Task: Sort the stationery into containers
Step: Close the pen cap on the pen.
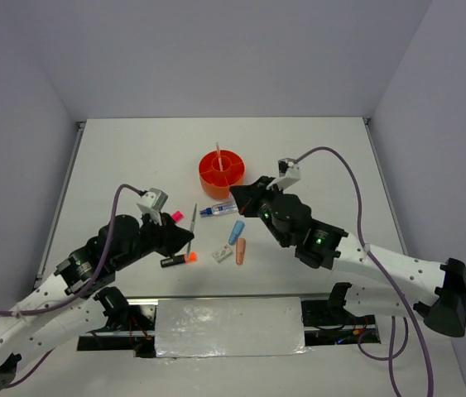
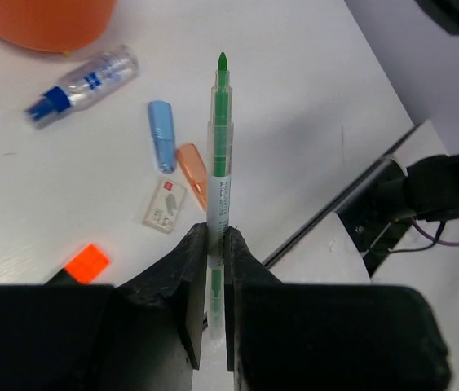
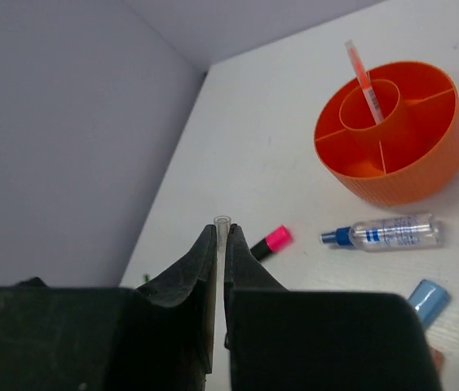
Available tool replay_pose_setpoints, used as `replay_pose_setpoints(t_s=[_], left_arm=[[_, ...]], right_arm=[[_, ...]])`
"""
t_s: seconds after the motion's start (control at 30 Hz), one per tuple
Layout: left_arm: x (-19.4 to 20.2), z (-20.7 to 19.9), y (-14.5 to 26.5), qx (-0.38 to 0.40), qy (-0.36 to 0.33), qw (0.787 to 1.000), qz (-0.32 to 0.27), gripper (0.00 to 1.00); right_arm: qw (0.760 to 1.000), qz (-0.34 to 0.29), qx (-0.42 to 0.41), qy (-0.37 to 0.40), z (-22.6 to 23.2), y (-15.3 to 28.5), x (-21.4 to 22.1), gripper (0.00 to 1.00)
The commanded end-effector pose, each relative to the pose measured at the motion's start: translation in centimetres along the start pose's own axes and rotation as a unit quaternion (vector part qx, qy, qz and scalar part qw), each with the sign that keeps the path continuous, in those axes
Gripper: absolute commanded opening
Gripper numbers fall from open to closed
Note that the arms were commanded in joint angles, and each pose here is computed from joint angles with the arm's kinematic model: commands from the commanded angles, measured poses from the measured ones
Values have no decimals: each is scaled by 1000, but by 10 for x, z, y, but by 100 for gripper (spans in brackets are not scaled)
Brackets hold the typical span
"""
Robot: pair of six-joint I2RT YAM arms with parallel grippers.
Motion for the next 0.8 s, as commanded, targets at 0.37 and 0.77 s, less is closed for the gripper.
replay_pose_setpoints(t_s=[0.37,0.77], left_arm=[[-23,-79,-33,211,28,976,-47,0],[-25,-82,-34,216,23,975,-46,0]], right_arm=[[979,-158,-104,-69,28,24,-69,0],[985,-116,-120,-47,28,18,-41,0]])
Point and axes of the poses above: each gripper's point midway between its finger pads, its own y axis back along the fingers, its own z axis along the line the jaws close on, x = y × z, the point moved 1 cm from there along y, back along the fingers, and after that the axes turned 4 degrees about y, right-handed, at the moved point
